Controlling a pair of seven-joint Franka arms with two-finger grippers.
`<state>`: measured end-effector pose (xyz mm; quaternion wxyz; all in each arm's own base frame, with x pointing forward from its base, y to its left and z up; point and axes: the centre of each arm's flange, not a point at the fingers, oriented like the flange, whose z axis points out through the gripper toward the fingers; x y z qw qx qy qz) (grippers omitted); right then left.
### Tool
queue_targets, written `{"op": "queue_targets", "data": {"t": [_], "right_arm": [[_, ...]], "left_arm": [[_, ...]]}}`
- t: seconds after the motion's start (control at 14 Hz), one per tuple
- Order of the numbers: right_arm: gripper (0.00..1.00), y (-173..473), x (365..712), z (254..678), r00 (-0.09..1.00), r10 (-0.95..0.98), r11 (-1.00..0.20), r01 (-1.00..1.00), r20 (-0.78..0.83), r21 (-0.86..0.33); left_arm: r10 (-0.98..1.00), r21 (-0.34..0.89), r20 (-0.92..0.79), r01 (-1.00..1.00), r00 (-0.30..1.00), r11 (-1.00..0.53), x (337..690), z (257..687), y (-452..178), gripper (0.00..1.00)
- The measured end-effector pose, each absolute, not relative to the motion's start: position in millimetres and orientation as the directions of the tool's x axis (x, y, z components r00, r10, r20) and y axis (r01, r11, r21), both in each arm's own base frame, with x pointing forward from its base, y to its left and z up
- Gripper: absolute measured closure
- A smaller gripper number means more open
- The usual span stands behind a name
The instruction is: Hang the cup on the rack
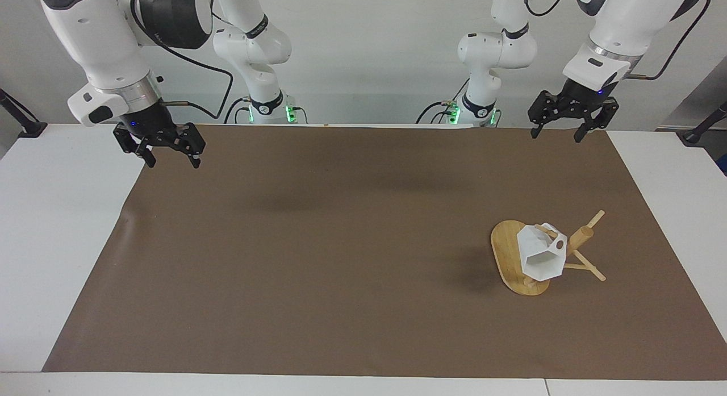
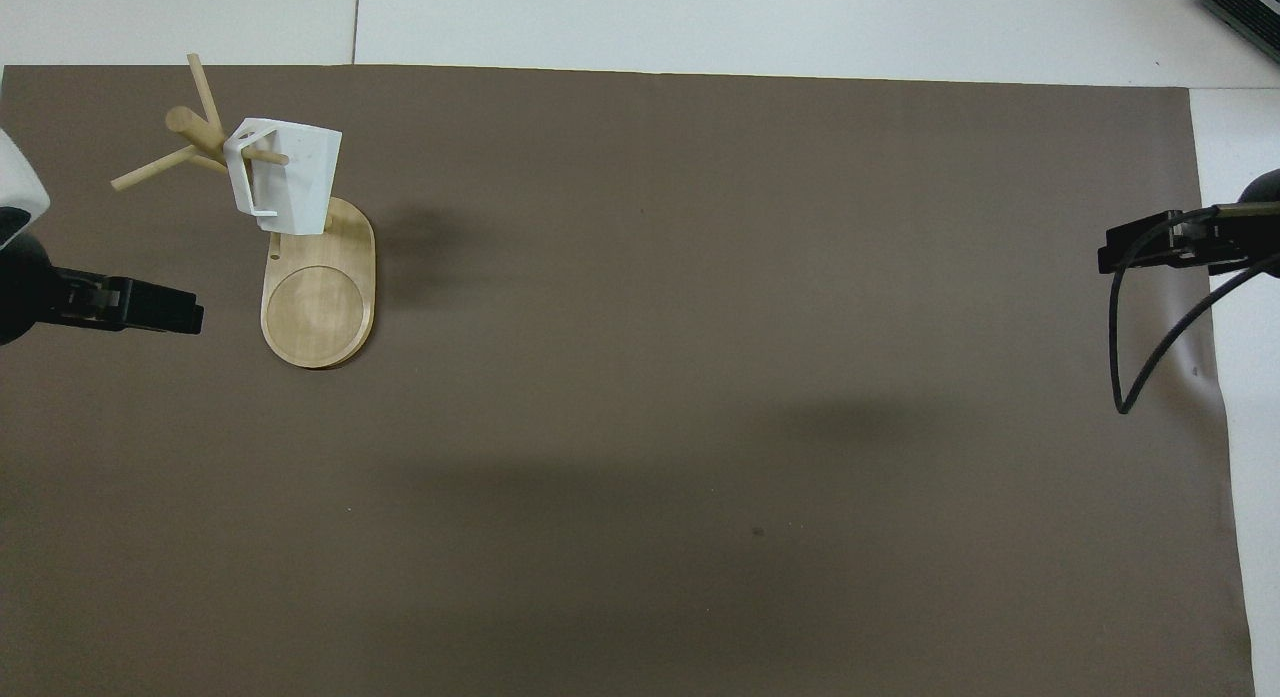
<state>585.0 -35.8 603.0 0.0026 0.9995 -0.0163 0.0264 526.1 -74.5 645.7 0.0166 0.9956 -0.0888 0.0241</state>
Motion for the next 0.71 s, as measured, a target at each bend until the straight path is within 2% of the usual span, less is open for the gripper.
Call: {"op": "queue_targets", "data": {"t": [0.43,0.71], "right_arm": [[0.00,-42.6,584.6,603.1,0.998,-0.044,-0.999,-0.044,0.053,0.005],[0.00,-45.0,584.4,603.1,0.997,-0.048,-0.999,-0.048,0.054,0.005]], "left_arm": [[-0.305,0.019,0.003,-0.305,0.952,-0.952,534.4,656.3,-71.9,0.00],[-0.323,0.021,-0.008,-0.322,0.946,-0.946,535.0,654.1,-63.4,0.00]]}}
